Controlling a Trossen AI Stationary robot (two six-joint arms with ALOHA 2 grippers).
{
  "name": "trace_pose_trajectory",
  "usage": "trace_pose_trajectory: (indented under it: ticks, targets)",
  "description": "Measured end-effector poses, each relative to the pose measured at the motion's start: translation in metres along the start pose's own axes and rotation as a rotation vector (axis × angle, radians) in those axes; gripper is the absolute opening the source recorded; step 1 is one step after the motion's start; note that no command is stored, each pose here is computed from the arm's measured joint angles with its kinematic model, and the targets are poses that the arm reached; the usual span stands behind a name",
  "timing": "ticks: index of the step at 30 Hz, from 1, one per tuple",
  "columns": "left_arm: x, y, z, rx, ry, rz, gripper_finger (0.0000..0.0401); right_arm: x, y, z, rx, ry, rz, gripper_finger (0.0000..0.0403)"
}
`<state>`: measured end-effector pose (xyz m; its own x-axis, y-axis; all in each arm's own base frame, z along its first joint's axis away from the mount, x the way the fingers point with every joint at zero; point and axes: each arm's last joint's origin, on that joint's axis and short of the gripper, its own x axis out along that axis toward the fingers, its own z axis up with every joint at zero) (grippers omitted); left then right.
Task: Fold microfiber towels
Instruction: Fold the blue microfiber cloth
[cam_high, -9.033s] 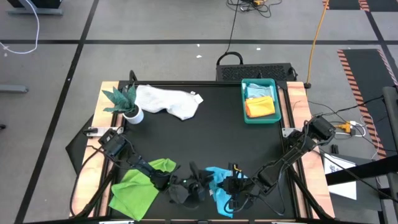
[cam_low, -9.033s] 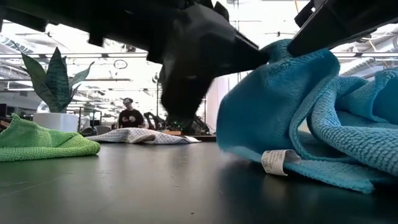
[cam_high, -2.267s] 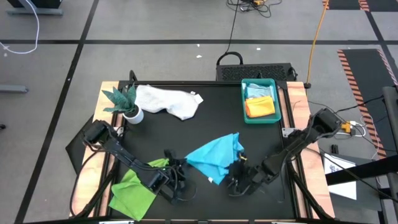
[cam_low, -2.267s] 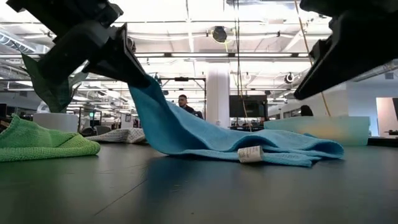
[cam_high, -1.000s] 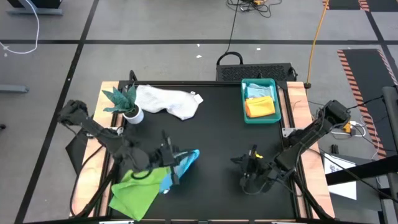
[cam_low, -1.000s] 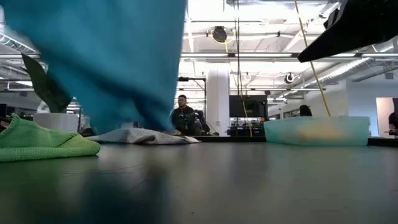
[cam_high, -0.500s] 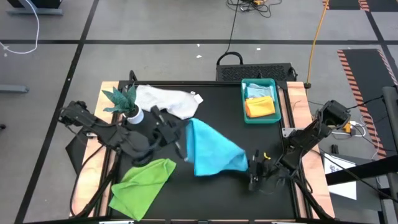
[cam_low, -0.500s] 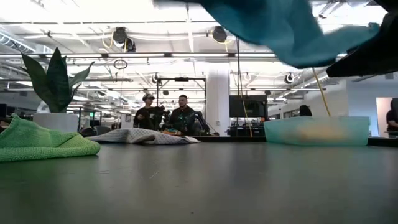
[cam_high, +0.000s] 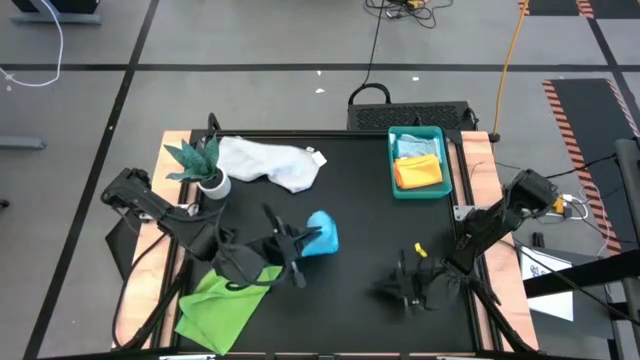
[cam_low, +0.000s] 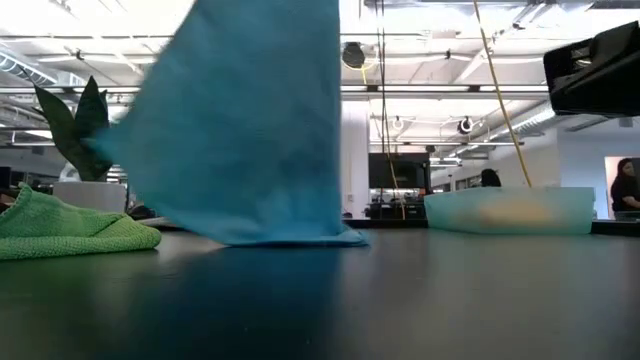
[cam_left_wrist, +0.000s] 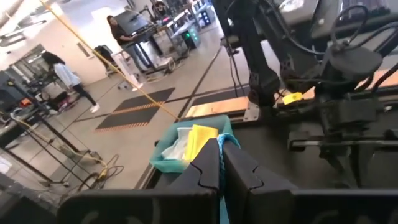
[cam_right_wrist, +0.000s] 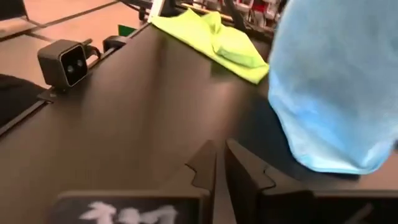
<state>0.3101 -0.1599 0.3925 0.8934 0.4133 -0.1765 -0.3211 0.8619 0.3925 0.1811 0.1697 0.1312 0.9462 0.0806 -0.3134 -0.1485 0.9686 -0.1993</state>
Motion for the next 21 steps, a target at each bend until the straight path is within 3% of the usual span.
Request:
trace_pose_trajectory:
  ticks: [12, 16, 21]
  targets:
    - [-0.012, -0.007, 0.019, 0.000, -0.141, -0.028, 0.0011, 0.046, -0.001, -0.003, -0.121, 0.067, -0.031, 0.0121]
    - [-0.017, -0.007, 0.018, 0.048, -0.106, 0.086, 0.0005, 0.047, -0.001, 0.008, -0.173, 0.034, -0.042, 0.0138]
    - [-0.019, -0.004, 0.012, 0.104, -0.012, 0.262, 0.0010, 0.040, -0.002, 0.017, -0.125, 0.007, -0.100, 0.0141]
